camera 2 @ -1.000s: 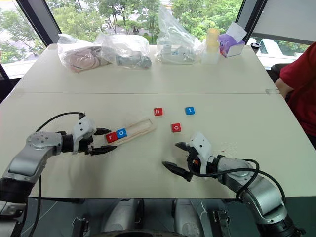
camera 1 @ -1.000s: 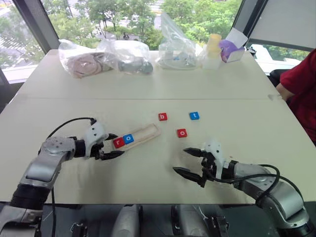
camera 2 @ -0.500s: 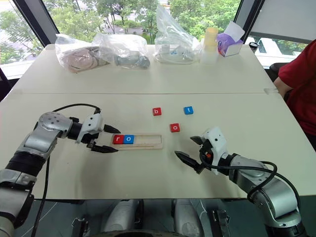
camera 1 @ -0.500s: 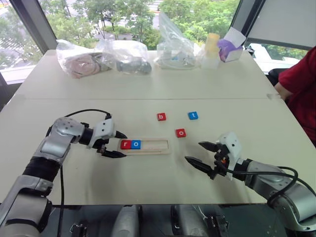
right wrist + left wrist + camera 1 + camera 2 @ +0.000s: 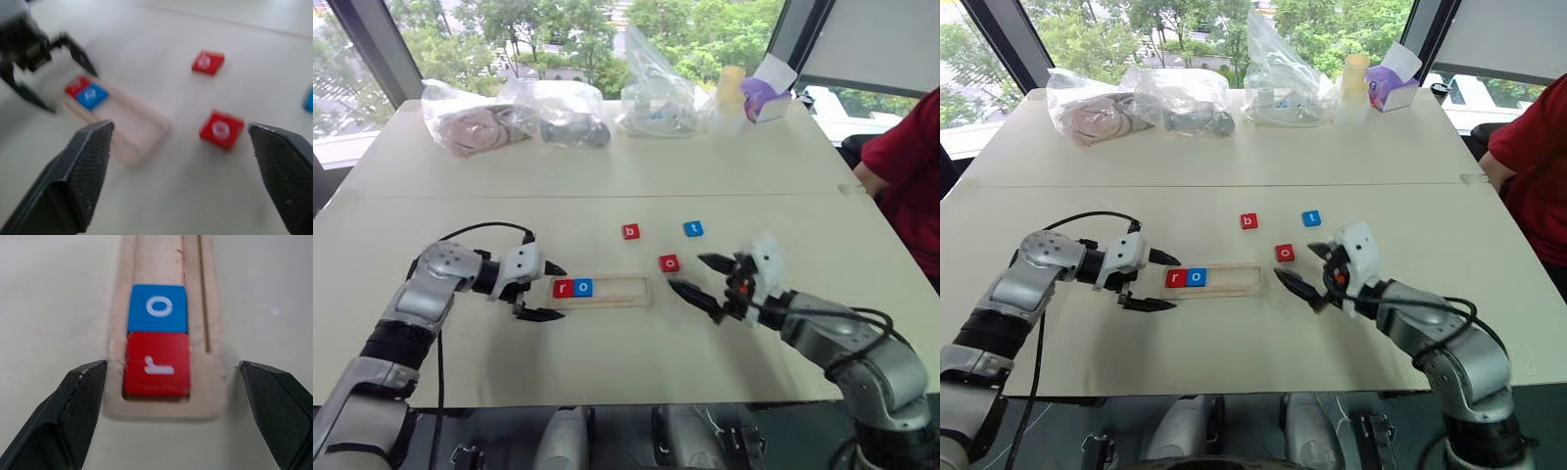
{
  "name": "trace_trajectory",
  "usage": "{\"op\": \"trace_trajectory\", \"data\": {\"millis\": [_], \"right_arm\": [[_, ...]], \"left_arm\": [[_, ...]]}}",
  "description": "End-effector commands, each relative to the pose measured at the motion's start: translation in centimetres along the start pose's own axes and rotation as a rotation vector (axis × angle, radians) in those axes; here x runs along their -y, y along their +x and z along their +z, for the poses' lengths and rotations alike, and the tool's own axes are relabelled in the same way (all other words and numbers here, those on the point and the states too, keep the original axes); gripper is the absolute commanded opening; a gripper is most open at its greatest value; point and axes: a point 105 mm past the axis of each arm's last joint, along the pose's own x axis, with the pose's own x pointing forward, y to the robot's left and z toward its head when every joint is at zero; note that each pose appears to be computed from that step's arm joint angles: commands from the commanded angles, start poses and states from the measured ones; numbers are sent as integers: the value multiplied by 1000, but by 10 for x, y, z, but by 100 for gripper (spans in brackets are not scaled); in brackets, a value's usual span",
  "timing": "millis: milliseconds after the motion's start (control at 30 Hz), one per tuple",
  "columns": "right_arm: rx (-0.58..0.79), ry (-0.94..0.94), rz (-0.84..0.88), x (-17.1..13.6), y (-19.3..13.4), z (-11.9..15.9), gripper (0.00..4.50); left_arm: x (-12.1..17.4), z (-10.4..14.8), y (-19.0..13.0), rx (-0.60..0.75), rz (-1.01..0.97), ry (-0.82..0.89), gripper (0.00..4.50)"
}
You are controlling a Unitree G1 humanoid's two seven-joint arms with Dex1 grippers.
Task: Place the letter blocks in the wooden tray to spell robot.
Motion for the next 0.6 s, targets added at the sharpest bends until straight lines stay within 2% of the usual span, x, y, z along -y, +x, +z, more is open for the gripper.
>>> {"op": "trace_trajectory", "data": {"millis": [33, 200, 300, 433, 600], "right_arm": [[-41, -53, -19, -5, 34, 9, 450], [-109, -135, -62, -2, 97, 13, 450], [-160, -112, -129, 2, 128, 9, 450], [-193, -86, -204, 8, 138, 1, 450], [-207, 10, -244, -2, 151, -3, 450]], "left_arm": [[1, 19, -28, 18, 63, 4, 447], [18, 17, -63, -59, 127, -96, 447], [-4, 36, -91, 60, 362, -141, 447], [1, 49, -96, 147, 435, -191, 447], [16, 49, -87, 185, 512, -240, 447]]}}
